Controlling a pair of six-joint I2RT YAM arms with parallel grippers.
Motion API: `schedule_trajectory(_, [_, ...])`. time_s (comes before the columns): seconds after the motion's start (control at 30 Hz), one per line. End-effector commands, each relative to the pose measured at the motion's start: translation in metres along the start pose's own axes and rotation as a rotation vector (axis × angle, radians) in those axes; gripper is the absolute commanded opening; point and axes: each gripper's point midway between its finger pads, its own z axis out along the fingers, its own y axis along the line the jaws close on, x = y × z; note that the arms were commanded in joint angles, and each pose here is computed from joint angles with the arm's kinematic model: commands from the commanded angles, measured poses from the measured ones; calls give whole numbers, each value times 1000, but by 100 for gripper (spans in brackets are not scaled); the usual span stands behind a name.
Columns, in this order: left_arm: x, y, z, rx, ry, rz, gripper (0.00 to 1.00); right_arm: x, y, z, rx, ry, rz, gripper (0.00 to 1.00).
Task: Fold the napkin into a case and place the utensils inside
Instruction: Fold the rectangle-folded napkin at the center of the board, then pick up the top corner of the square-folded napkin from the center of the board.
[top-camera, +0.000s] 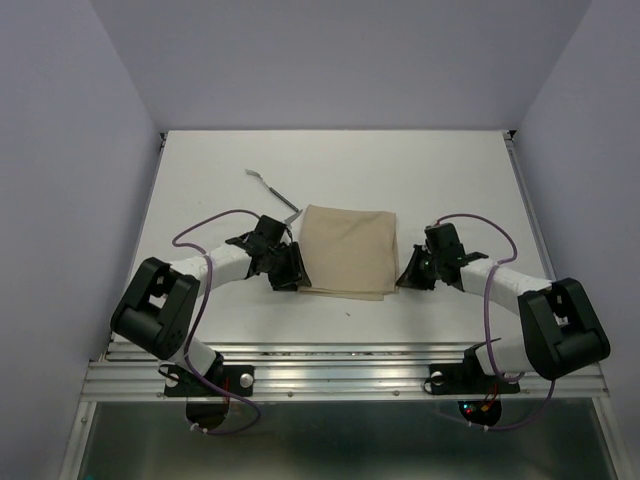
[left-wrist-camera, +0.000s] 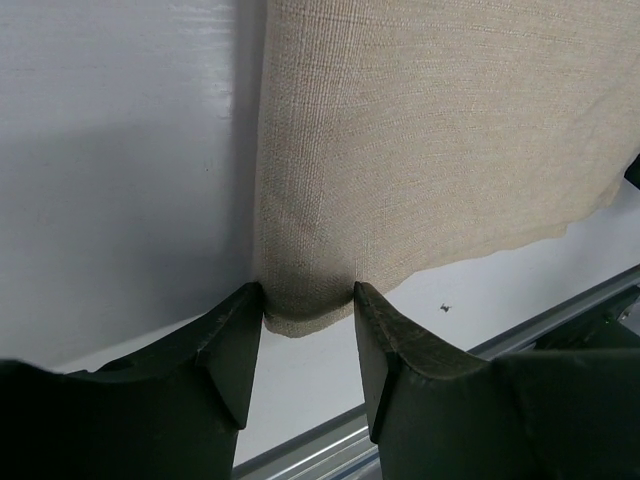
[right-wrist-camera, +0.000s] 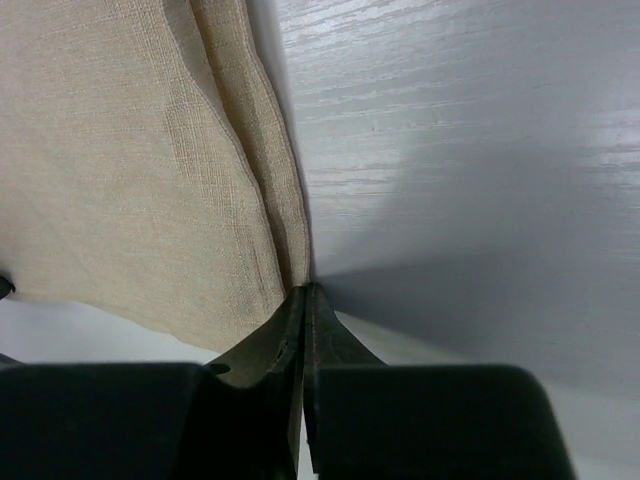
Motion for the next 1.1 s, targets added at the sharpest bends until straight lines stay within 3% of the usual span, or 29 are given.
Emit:
schedule_trajectory(0.0, [5,3,5,16,13,-2,51,1,-3,-6,35,4,-33,6])
schedule_trajectory(0.2, [6,4,6,16,16,-6,39,6,-16,-9,86,5,-27,49])
schedule_trajectory(0.27, [7,4,7,19,21,-6,31,6,-16,-10,90,5,-22,57])
schedule_trajectory(0.37, [8,0,6,39,26,-12,24,5,-15,-12,93,4,-23,60])
schedule_trajectory(0.73, [9,-4,0,68,5,-36,24,-3,-14,-26,125,-30,-3,56])
schedule_trajectory(0.9, [10,-4,1,67,10,-36,24,-16,-12,-45,131,-129,17,53])
schedule_trajectory(1.07, [10,-6,0,75,12,-30,24,-14,11,-42,18,-86,8,63])
